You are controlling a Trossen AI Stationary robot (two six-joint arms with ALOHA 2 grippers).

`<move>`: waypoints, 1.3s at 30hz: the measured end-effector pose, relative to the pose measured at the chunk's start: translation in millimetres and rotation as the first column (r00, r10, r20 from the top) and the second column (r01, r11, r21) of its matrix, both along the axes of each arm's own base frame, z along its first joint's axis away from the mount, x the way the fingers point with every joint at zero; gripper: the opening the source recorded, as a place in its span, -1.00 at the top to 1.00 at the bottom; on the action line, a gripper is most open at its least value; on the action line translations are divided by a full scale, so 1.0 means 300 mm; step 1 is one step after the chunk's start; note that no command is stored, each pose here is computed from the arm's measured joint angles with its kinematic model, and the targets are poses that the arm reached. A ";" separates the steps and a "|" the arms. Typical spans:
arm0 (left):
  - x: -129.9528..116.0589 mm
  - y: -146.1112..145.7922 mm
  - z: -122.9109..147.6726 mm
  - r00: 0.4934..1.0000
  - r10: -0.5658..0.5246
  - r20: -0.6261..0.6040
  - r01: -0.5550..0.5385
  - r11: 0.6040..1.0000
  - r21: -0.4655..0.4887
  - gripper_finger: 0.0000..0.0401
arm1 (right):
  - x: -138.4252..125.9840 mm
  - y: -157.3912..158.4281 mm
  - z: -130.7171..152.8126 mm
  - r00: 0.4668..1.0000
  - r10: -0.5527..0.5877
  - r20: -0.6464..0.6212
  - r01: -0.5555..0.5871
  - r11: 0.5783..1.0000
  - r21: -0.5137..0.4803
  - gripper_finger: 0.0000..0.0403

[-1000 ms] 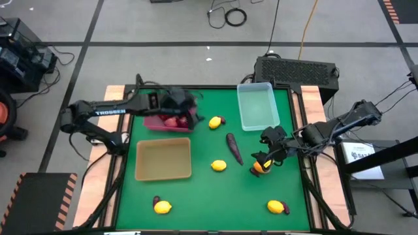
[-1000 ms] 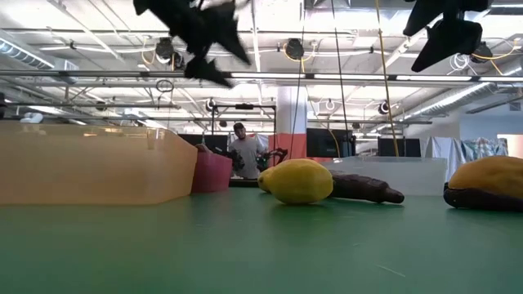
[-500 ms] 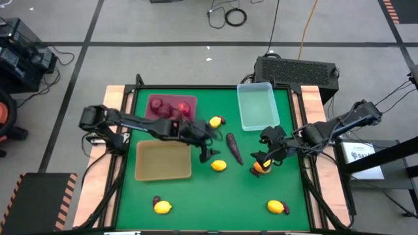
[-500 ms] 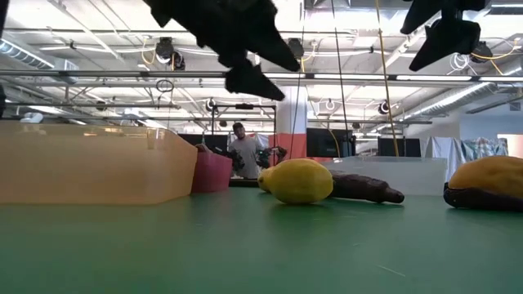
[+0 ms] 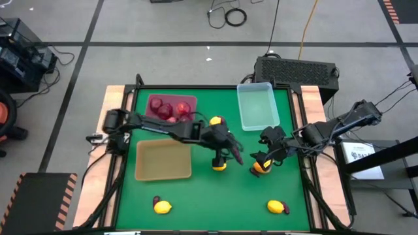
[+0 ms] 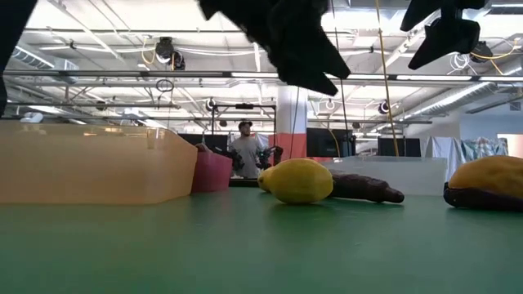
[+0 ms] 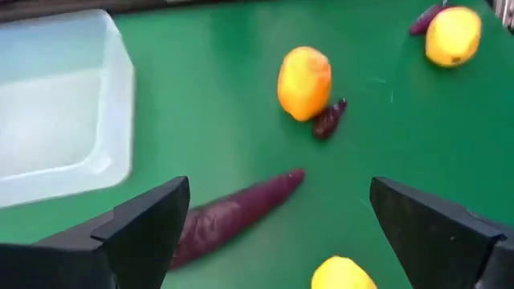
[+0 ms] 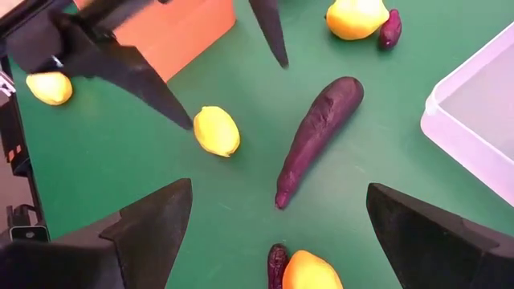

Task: Sort produce into baskets
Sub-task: Put the eggplant into the orange bin

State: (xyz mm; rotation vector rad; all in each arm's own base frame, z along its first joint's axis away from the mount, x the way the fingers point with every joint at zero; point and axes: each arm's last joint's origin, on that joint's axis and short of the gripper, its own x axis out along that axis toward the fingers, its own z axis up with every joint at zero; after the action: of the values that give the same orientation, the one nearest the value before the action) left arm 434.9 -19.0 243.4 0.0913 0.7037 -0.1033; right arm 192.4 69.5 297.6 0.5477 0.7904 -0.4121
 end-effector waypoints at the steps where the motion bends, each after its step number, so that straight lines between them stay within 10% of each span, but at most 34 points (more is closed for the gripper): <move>1: 0.027 0.014 -0.002 1.000 -0.003 -0.024 0.003 1.000 -0.011 -0.96 | 0.000 0.000 0.000 1.000 0.000 0.000 0.000 1.000 0.000 -0.80; 11: 0.149 0.103 -0.146 0.954 -0.148 -0.260 0.187 0.973 0.131 -0.96 | -0.005 0.007 -0.004 1.000 0.004 -0.023 -0.002 0.998 0.070 -0.80; 39: 0.164 0.185 -0.276 0.888 -0.281 -0.364 0.383 0.890 0.248 -0.84 | 0.022 0.056 -0.046 0.994 -0.085 -0.070 0.094 0.985 0.143 -0.80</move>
State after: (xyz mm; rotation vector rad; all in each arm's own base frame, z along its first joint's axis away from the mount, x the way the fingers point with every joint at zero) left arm 484.2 36.6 160.5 0.5160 1.0227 -0.3469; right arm 198.9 86.5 283.7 0.7112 0.8639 -0.4586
